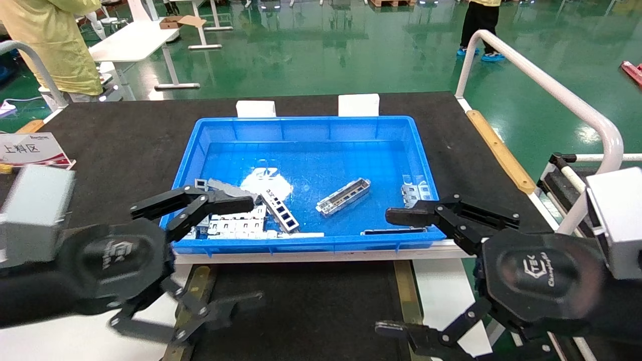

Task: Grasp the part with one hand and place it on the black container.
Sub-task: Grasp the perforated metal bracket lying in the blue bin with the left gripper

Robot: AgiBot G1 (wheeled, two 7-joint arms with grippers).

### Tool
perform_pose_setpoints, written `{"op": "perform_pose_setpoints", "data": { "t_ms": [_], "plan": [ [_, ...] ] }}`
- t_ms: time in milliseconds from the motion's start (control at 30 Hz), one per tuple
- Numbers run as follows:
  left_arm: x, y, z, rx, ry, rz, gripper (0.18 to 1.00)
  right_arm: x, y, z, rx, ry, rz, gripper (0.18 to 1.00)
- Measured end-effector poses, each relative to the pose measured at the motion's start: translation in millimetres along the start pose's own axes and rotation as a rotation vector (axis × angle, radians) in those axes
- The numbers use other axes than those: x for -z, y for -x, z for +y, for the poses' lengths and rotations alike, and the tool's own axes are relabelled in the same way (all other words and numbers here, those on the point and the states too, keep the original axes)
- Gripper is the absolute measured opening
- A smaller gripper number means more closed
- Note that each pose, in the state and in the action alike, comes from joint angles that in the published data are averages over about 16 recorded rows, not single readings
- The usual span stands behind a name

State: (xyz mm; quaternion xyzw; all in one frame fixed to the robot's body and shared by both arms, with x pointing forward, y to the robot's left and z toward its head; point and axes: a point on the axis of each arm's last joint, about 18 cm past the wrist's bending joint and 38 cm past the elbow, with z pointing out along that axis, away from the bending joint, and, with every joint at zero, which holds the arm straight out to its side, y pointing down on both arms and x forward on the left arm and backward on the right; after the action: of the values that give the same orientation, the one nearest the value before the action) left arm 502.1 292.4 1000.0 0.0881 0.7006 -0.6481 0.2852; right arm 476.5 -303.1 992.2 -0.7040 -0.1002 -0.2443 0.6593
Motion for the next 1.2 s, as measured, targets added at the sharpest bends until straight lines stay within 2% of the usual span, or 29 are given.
{"op": "perform_pose_setpoints", "data": {
  "t_ms": [433, 933, 1200],
  "plan": [
    [-57, 52, 24, 0.022, 0.021, -0.085, 1.001, 0, 0, 0, 0.0, 0.0, 0.0, 1.001],
    [-152, 121, 68, 0.06, 0.114, -0.198, 1.001, 0, 0, 0, 0.0, 0.0, 0.0, 1.001],
    [-194, 145, 90, 0.06, 0.177, -0.294, 1.001, 0, 0, 0, 0.0, 0.0, 0.0, 1.001]
  ]
}}
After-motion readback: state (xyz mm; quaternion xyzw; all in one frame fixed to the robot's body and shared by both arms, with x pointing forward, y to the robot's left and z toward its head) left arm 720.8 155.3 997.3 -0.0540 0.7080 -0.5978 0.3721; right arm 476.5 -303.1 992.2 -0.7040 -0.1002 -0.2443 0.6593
